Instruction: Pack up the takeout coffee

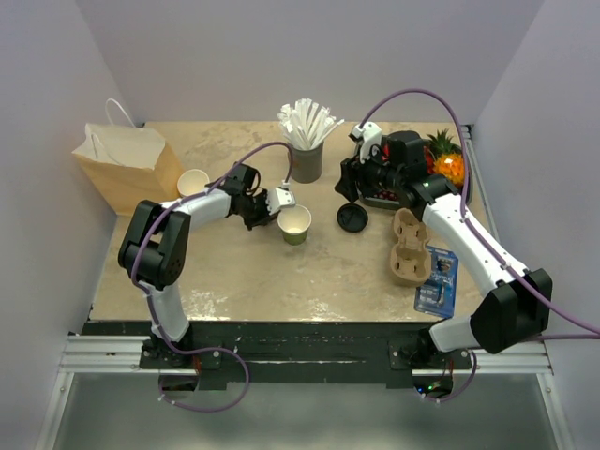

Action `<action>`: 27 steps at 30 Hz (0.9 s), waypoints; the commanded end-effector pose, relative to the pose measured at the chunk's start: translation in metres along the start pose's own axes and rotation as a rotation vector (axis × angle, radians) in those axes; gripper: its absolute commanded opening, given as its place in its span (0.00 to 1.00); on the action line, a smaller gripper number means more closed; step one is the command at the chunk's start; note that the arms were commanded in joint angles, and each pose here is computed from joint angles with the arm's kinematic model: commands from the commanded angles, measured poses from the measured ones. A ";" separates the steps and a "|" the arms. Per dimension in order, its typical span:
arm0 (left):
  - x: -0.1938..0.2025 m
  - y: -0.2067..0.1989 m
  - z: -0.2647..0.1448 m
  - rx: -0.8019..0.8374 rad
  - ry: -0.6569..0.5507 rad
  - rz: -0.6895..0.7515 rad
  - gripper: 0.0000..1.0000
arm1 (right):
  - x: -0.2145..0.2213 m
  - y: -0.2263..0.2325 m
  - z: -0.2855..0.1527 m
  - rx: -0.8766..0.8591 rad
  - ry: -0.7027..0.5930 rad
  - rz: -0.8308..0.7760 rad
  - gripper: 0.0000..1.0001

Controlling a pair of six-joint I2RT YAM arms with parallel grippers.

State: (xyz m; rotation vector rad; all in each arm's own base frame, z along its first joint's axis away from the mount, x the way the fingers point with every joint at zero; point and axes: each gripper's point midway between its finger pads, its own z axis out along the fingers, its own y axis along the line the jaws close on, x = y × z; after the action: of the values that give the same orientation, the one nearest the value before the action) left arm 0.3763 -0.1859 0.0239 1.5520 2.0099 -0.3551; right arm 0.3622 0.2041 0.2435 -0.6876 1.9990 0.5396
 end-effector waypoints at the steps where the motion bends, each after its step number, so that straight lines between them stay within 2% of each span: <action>1: -0.006 0.007 0.000 -0.024 -0.039 0.000 0.00 | -0.015 -0.007 -0.004 0.035 -0.045 0.001 0.66; 5: -0.011 0.007 -0.007 -0.021 -0.056 -0.050 0.00 | -0.016 -0.010 -0.003 0.041 -0.046 -0.001 0.65; 10: -0.034 0.029 -0.041 -0.068 -0.155 -0.188 0.00 | -0.020 -0.011 -0.001 0.042 -0.055 -0.009 0.65; 13: -0.035 0.030 -0.050 -0.082 -0.170 -0.180 0.00 | -0.020 -0.009 0.001 0.033 -0.060 -0.001 0.65; 15: -0.031 0.023 -0.047 -0.069 -0.177 -0.156 0.11 | -0.019 -0.008 0.003 0.027 -0.062 0.005 0.65; 17: -0.029 0.020 -0.044 -0.056 -0.177 -0.101 0.28 | -0.018 -0.009 0.003 0.027 -0.059 0.008 0.65; 21: -0.027 0.023 -0.042 -0.069 -0.178 0.009 0.36 | -0.016 -0.009 0.003 0.029 -0.052 0.005 0.65; 27: -0.024 0.027 -0.031 -0.030 -0.160 0.073 0.36 | -0.014 -0.009 -0.001 0.036 -0.049 0.006 0.65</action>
State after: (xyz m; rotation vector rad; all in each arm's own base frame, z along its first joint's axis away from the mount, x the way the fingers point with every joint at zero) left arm 0.3886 -0.1702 0.0614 1.4332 1.9413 -0.3870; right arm 0.3694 0.2020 0.2381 -0.6652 2.0120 0.5242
